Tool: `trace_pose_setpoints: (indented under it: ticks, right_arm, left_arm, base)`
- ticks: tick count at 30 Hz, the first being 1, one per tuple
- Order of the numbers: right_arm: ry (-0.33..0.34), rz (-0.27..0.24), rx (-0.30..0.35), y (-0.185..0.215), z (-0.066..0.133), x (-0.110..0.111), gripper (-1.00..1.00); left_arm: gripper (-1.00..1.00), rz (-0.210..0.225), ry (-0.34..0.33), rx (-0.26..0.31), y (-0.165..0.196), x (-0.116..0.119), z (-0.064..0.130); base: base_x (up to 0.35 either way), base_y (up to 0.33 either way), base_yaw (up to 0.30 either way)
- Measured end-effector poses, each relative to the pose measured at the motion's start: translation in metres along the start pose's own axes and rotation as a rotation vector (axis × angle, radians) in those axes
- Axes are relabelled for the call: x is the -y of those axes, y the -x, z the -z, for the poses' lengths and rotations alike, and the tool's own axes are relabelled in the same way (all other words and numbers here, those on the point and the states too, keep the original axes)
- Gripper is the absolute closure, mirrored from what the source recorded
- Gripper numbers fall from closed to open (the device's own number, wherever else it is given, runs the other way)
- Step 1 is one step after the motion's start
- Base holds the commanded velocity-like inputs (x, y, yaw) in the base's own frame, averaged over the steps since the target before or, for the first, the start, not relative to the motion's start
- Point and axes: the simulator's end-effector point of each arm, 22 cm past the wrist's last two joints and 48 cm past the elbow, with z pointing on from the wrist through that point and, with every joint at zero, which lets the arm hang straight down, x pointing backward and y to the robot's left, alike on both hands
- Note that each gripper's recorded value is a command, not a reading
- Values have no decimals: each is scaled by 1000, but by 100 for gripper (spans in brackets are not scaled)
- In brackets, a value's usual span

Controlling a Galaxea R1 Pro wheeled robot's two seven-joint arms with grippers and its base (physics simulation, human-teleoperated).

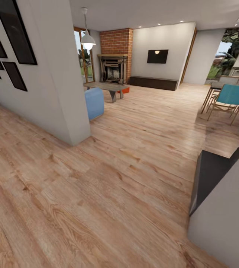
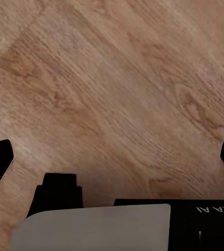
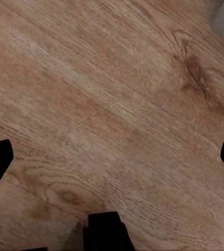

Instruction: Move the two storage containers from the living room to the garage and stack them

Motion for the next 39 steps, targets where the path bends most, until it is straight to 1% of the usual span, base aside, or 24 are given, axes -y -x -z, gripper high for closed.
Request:
trace_pose_setpoints:
  ticks: [27, 39]
  right_arm:
    - [0, 0, 0, 0, 0, 0, -100]
    - [0, 0, 0, 0, 0, 0, -100]
  left_arm:
    - [-100, 0, 0, 0, 0, 0, 0]
    - [-100, 0, 0, 1, 0, 0, 0]
  base:
    - [341, -1, 0]
    - [333, -96, -32]
